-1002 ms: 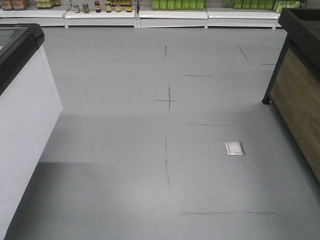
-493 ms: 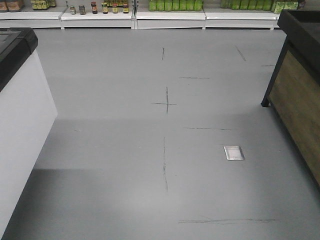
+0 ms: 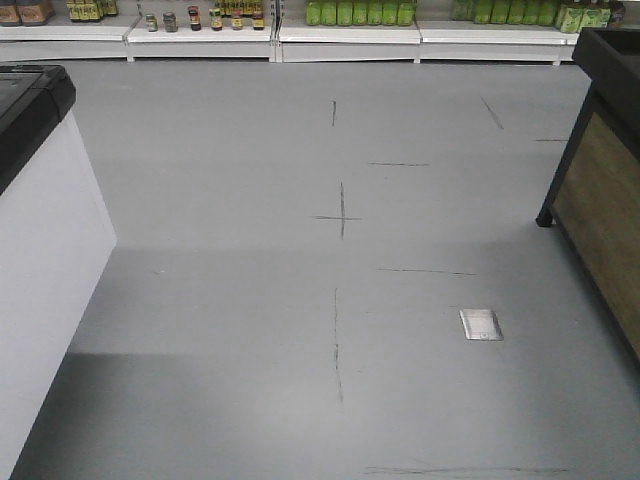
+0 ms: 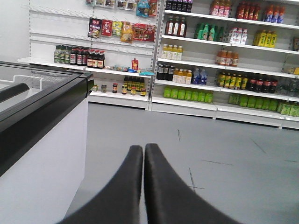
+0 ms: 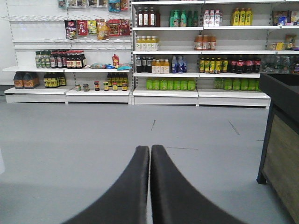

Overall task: Pick three apples into basket with both arms
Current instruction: 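Drive the base forward along the aisle toward the fruit tables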

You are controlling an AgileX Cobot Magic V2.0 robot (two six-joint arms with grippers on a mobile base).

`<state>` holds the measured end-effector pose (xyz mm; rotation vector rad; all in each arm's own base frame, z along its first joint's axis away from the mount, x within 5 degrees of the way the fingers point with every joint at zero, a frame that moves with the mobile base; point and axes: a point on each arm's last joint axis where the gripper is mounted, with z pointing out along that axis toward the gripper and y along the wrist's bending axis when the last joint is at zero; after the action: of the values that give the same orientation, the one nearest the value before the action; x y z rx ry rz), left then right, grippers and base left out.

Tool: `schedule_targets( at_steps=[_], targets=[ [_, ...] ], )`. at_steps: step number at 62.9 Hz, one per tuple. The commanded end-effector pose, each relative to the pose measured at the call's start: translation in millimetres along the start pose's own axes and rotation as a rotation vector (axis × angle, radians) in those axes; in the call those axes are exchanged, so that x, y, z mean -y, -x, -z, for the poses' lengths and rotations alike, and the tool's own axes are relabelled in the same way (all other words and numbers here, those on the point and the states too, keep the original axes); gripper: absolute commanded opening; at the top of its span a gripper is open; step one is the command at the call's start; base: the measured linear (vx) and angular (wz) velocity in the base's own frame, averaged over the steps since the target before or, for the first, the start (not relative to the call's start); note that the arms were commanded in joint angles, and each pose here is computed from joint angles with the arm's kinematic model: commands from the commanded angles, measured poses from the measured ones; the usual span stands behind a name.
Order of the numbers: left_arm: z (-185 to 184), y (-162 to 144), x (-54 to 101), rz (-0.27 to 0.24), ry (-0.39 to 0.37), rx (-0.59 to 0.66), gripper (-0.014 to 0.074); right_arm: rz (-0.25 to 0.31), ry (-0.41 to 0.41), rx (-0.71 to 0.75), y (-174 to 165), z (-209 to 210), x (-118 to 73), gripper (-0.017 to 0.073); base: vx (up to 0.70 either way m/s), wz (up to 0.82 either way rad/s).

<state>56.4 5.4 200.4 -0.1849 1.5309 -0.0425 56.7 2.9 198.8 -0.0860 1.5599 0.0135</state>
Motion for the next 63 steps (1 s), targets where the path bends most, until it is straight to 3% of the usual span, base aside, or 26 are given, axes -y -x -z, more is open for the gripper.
schedule_targets(
  at_steps=[1,63],
  targets=[
    [1.9,17.1,3.1,0.014,-0.024,0.104,-0.0006,0.011,0.012,0.068,2.5,0.6,-1.5,-0.0005,0.16,0.11],
    [1.9,17.1,3.1,0.014,-0.024,0.104,-0.0006,0.011,0.012,0.068,2.5,0.6,-1.5,-0.0005,0.16,-0.05]
  ],
)
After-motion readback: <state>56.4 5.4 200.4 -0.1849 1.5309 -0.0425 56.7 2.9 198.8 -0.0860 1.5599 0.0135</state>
